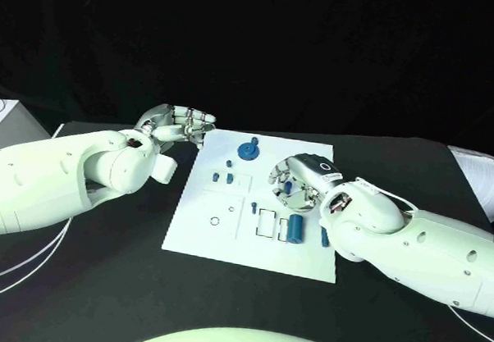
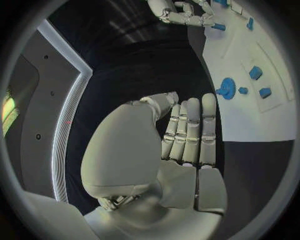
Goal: Assemble the parts on the task board
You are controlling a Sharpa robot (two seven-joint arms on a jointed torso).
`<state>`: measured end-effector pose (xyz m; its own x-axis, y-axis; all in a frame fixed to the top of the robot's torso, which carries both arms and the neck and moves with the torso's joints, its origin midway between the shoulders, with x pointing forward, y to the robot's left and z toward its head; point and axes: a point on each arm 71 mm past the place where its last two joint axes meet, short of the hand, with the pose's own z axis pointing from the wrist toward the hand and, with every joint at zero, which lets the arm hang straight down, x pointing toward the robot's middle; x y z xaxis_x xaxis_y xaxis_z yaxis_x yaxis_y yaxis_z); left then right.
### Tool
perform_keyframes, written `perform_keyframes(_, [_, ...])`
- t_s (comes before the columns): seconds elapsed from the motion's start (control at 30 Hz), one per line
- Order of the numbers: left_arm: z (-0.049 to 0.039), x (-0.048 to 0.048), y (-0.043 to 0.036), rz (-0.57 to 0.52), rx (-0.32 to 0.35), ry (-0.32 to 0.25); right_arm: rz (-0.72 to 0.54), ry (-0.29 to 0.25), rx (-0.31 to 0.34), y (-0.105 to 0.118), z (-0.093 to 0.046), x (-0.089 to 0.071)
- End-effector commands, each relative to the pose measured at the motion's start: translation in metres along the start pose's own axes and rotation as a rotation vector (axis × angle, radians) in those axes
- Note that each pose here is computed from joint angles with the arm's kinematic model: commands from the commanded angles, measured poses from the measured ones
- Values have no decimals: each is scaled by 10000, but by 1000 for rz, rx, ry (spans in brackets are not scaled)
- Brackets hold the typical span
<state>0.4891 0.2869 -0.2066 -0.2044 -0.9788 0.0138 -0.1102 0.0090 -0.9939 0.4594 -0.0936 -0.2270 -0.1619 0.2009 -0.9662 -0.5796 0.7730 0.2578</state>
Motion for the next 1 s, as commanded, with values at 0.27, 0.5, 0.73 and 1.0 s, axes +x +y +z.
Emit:
perform_keyframes(0.27, [-1,18,-12,1,8,6,-22,75,-10,63,57,69])
perform_keyframes(0.5, [3,35,-11,-1,7,10,7,151,35,106,160,153])
perform_keyframes(0.73, [4,56,-11,-3,5,16,31,237,79,115,268,219])
perform_keyframes(1.0, [2,79,-14,-5,2,23,-68,365,-30,128,376,250])
